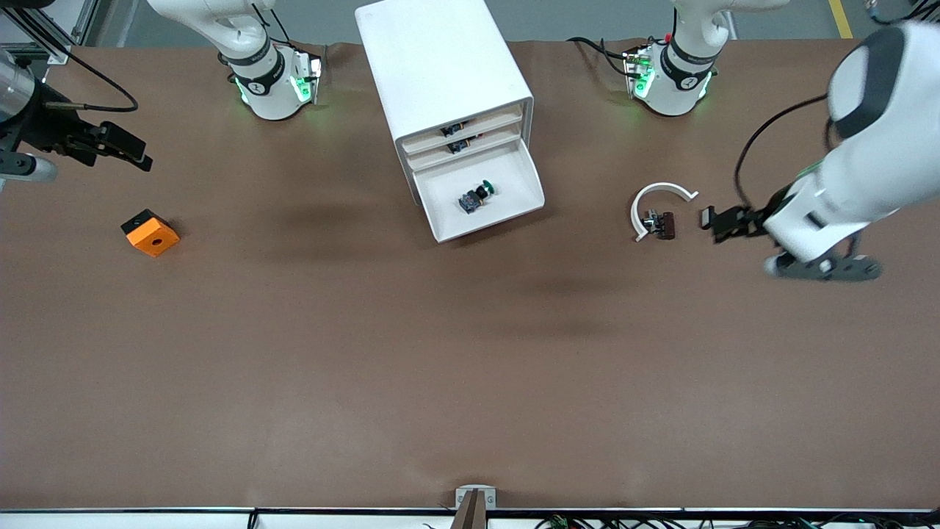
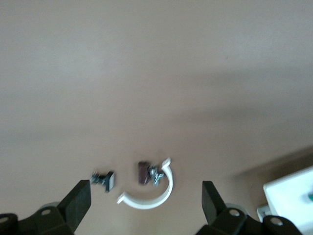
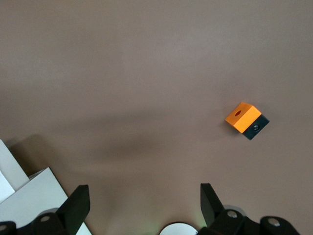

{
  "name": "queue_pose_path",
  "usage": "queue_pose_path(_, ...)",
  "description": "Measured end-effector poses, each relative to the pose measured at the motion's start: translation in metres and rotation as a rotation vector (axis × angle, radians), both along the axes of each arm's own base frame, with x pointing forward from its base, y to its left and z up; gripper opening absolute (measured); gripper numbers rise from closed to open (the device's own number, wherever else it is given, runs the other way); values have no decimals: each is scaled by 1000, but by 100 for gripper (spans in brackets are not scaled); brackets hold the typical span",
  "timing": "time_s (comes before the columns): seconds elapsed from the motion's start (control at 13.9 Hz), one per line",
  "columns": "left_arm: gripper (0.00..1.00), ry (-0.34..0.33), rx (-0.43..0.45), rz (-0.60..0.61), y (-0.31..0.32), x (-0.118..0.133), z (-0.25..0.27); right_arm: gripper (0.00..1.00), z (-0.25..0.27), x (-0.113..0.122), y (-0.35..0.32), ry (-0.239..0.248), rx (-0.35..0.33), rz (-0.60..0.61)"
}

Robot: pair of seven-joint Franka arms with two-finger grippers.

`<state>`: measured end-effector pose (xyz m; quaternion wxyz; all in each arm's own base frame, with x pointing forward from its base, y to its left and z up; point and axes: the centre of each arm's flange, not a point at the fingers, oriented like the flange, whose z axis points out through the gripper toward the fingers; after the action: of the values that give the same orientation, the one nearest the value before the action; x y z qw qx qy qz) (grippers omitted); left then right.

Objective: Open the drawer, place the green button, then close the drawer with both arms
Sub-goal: 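Reach the left gripper to the front of the open drawer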

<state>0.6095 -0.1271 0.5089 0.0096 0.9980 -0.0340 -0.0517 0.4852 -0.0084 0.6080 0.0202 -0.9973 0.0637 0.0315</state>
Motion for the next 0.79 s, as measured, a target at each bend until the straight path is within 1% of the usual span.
queue_pose_path(0.07,100,11,2,18,-20,7,-25,100,10,1,-1,-22,-3,0)
queue_pose_path(0.22,100,57,12,71,-61,14,-81,100,30,2,-7,-63,-5,-14)
queue_pose_path(0.36,100,100,16,111,-97,14,-131,100,39,4,-11,-81,-6,-21)
queue_pose_path(0.58,100,120,30,123,-164,-1,-192,100,43,9,-11,-92,-8,-22)
queue_pose_path(0.79,100,144,20,147,-232,-31,-238,100,48,11,-11,-101,-9,-23)
